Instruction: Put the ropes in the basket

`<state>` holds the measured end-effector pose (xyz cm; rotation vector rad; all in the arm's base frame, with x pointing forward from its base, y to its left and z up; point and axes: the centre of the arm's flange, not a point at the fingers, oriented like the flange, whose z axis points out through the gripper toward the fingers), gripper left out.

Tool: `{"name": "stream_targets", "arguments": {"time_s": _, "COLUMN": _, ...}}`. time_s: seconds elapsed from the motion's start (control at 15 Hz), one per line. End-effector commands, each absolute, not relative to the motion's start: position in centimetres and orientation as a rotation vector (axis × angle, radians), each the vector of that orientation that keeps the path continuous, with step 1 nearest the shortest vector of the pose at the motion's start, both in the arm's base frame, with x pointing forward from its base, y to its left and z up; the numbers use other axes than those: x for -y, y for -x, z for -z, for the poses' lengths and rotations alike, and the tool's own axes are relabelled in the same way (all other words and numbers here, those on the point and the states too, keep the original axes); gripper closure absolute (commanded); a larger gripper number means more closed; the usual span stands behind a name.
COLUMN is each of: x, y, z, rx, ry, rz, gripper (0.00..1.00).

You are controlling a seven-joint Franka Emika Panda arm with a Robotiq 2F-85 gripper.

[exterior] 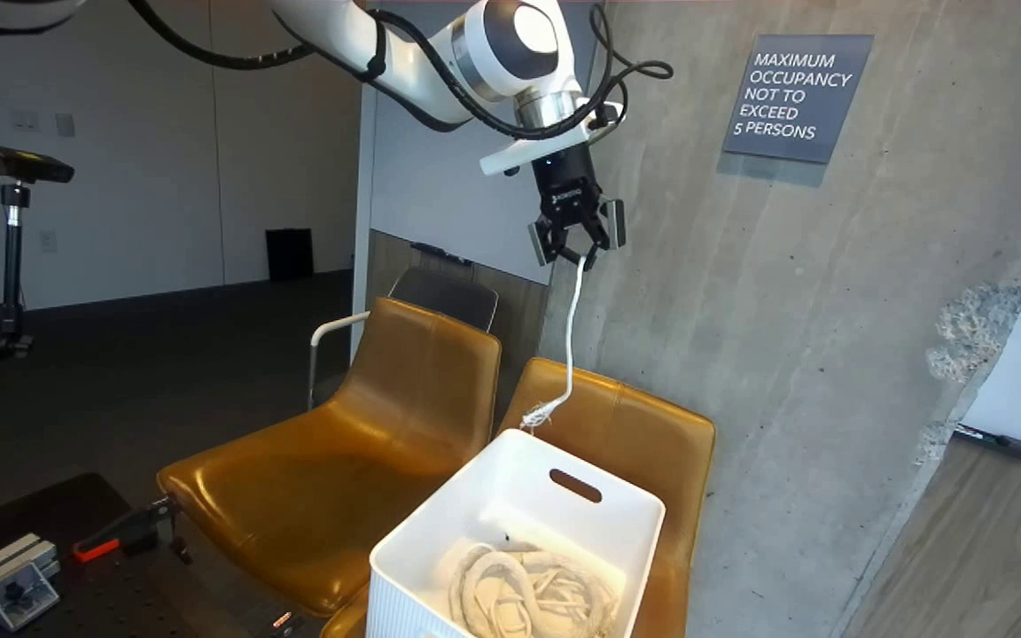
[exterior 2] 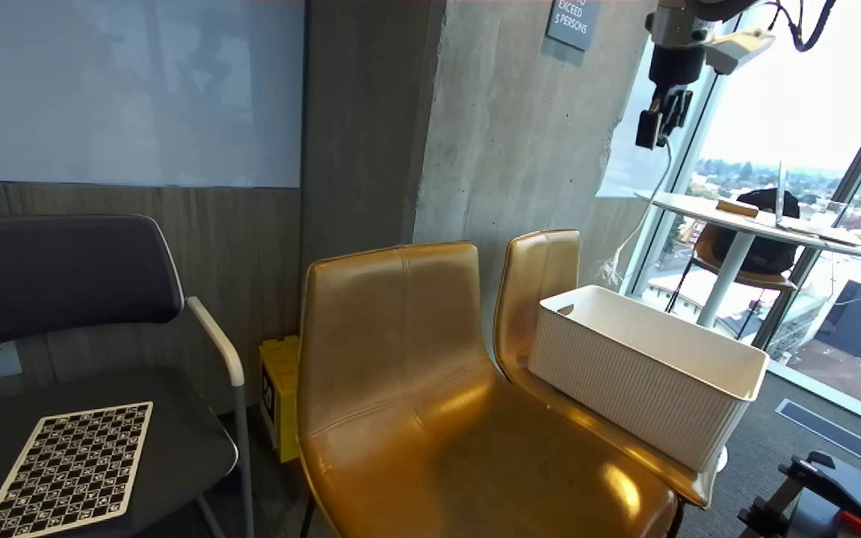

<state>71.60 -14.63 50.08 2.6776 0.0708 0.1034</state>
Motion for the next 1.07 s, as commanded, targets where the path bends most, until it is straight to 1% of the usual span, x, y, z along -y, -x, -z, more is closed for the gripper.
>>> {"name": "stream_targets", "arguments": {"time_s": 0.0, "x": 19.9, "y": -72.8, "z": -48.2, "rx": -0.009, "ry": -2.696, "rz": -0.050, "gripper": 1.00}}
{"name": "stream_targets", "arguments": {"time_s": 0.33, "x": 26.3, "y": -70.0, "z": -41.0, "rx": 0.067, "ry": -2.858, "rz": 0.065, "gripper": 1.00}}
{"name": "stream_targets", "arguments": {"time_s": 0.6, "x": 29.6, "y": -67.9, "z": -36.0, "rx": 0.137, "ry": -3.016, "rz": 0.195, "gripper": 1.00}}
{"name": "stream_targets", "arguments": {"time_s": 0.87, "x": 29.3, "y": -66.4, "z": -32.9, "rx": 0.141, "ry": -3.076, "rz": 0.280, "gripper": 1.00}}
{"name": "stream_targets", "arguments": {"time_s": 1.0, "x": 28.2, "y": -66.0, "z": -32.0, "rx": 0.139, "ry": -3.082, "rz": 0.276, "gripper": 1.00}}
